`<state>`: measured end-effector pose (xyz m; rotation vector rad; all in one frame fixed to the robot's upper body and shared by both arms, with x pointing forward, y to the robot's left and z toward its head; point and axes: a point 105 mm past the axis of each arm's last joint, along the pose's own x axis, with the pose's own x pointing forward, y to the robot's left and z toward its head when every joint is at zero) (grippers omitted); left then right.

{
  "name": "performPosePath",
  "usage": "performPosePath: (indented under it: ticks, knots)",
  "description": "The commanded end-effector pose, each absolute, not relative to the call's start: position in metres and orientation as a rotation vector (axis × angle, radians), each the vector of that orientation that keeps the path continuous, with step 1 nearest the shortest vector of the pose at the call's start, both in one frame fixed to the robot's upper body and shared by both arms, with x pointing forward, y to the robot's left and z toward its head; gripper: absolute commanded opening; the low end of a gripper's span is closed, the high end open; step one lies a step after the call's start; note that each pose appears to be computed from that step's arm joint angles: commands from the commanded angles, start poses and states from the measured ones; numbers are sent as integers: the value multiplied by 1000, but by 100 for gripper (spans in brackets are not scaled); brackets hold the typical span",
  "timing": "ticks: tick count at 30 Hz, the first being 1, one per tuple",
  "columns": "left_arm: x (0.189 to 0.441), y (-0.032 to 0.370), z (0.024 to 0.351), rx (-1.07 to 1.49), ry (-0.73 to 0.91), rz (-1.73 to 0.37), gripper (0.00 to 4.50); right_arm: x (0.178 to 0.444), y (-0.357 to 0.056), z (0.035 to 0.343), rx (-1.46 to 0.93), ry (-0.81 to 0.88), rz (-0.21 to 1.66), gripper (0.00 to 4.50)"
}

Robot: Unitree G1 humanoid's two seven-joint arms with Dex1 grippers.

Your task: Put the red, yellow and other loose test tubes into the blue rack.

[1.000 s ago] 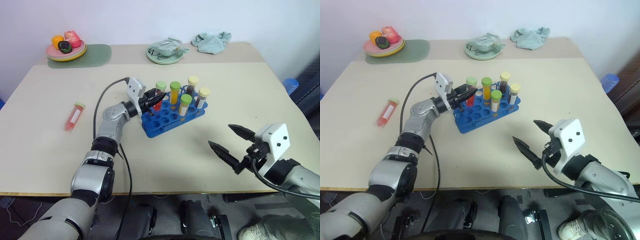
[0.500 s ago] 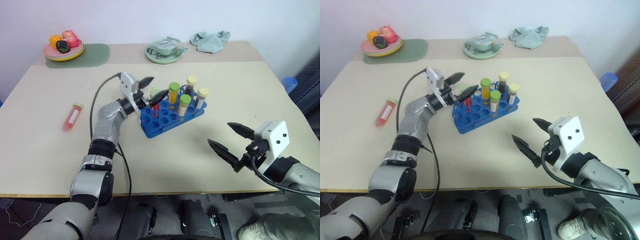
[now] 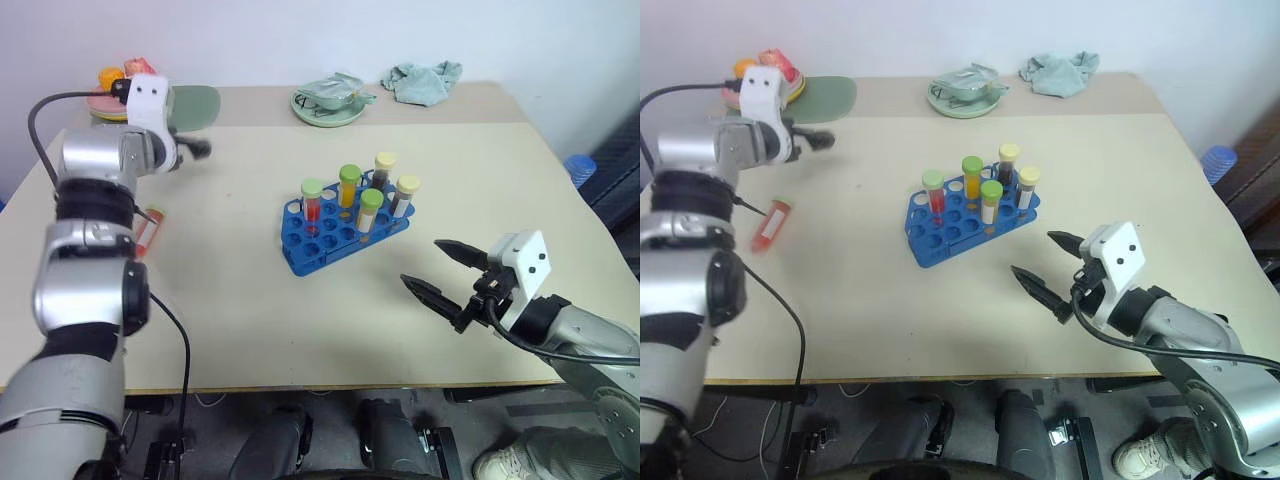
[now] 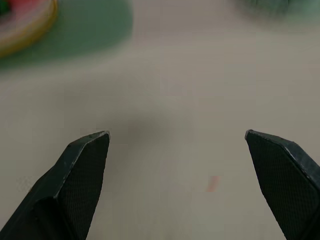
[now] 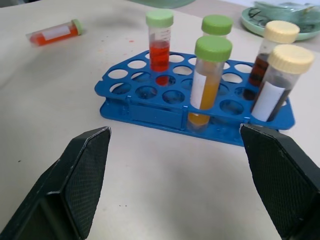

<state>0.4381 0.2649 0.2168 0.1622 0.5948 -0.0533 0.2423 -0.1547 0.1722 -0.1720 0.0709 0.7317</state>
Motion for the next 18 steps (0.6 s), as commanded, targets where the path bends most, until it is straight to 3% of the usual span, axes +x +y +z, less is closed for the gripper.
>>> performPosePath:
  ticks: [1,11,18]
  knots:
    - [422,293,215,215,728,19,444,243,-150,178,-176,30,750,423]
    - [393,343,199,209,872,188,444,244,-146,175,-163,34,781,423]
    - [392,335,167,168,924,154,444,250,-140,182,-172,19,805,423]
